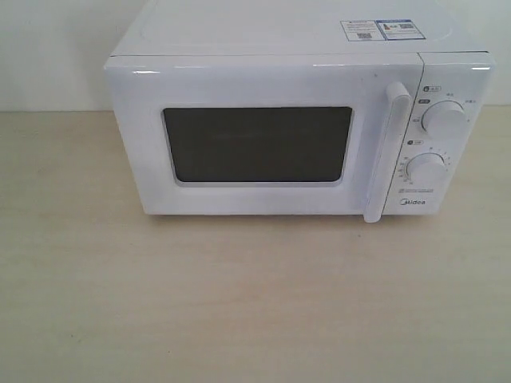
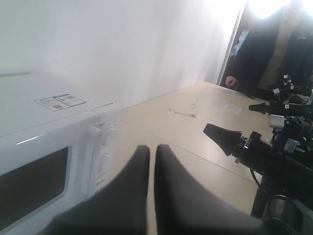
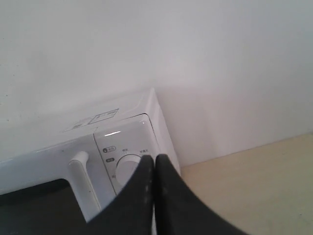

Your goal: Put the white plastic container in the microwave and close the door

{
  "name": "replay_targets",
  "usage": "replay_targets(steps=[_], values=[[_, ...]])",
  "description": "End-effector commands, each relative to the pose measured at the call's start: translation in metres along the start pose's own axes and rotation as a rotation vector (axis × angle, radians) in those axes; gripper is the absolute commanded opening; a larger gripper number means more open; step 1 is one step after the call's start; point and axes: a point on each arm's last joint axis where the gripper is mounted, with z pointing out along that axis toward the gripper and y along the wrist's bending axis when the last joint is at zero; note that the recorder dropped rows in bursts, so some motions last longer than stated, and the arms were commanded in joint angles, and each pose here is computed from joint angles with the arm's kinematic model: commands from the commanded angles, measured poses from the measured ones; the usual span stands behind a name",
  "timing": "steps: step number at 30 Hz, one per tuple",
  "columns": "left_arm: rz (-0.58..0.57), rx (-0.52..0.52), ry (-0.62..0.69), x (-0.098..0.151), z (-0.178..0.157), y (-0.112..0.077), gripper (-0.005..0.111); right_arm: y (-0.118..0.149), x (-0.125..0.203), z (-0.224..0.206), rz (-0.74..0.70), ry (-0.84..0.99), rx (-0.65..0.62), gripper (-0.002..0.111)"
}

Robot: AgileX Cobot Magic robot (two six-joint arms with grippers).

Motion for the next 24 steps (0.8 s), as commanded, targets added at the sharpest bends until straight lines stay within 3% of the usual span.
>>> replay_targets(steps=[1,24], values=[[-0.013,0.004,-0.004,0.0013,-0.0002,-0.0003,0.004,0.0057,0.0001,-0.0007,0.032,0.003,-0.061,0.0],[-0.013,0.004,-0.004,0.0013,-0.0002,-0.0003,0.004,-0.0007,0.0053,-0.0007,0.044,0.058,0.01,0.0]])
